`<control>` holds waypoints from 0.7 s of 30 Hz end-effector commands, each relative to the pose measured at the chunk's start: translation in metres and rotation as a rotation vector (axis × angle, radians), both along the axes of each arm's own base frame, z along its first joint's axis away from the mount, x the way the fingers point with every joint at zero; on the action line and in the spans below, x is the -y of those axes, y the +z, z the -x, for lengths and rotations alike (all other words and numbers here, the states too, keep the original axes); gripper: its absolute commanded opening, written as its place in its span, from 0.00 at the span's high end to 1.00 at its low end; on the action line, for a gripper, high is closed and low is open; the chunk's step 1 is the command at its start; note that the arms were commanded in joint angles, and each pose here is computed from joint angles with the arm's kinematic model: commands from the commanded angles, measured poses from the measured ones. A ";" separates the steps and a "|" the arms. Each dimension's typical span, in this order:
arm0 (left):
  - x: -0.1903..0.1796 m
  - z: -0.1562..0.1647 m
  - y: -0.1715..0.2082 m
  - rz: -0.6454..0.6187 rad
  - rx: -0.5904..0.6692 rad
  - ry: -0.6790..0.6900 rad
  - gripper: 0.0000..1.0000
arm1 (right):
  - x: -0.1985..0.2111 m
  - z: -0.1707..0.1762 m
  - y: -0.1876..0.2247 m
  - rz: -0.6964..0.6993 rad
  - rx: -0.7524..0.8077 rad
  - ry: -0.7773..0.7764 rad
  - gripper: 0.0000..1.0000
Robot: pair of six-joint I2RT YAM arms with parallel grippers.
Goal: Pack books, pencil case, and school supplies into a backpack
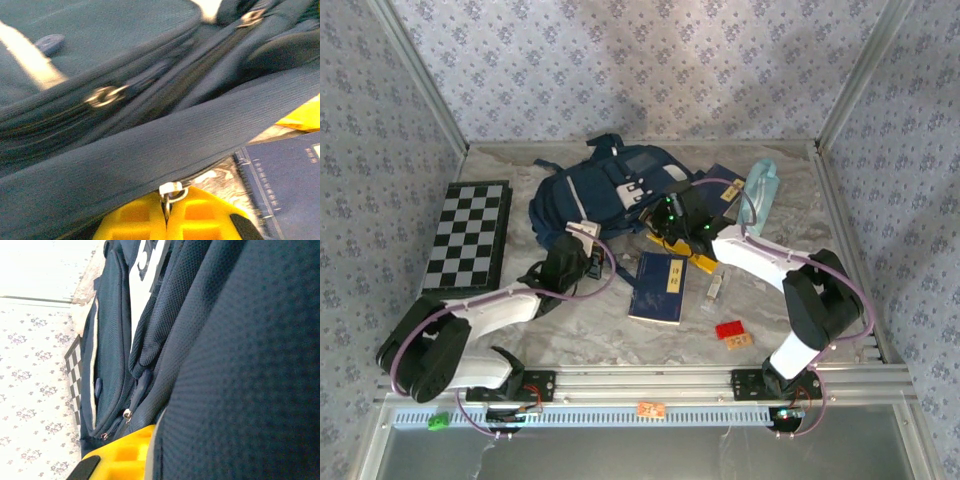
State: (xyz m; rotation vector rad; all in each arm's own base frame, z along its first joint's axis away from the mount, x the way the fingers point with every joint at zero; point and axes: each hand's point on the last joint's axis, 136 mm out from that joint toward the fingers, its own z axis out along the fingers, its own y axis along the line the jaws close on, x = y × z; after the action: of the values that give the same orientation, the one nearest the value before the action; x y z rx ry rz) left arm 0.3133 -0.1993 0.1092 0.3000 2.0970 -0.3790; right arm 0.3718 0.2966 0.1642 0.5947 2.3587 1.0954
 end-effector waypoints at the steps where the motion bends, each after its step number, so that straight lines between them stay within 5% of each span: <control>1: -0.030 0.001 -0.007 -0.046 -0.063 0.129 1.00 | 0.010 -0.018 0.034 0.033 0.113 0.001 1.00; 12: 0.059 0.032 0.010 0.130 -0.150 -0.127 1.00 | 0.007 -0.064 0.021 0.062 0.083 0.105 0.96; 16: 0.074 0.020 0.017 0.141 -0.154 -0.125 1.00 | 0.009 -0.074 0.014 0.060 0.048 0.143 0.70; 18: 0.077 0.011 0.019 0.112 -0.157 -0.112 1.00 | 0.012 -0.064 0.016 0.062 0.039 0.186 0.52; 21: 0.082 0.004 0.019 0.100 -0.168 -0.112 1.00 | 0.021 -0.037 0.012 0.062 0.013 0.201 0.38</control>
State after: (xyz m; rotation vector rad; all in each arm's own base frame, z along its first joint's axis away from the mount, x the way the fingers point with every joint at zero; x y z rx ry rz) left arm 0.3039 -0.2667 0.1121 0.3173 2.2431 -0.5507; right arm 0.4343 0.2749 0.1587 0.4182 2.4639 1.0479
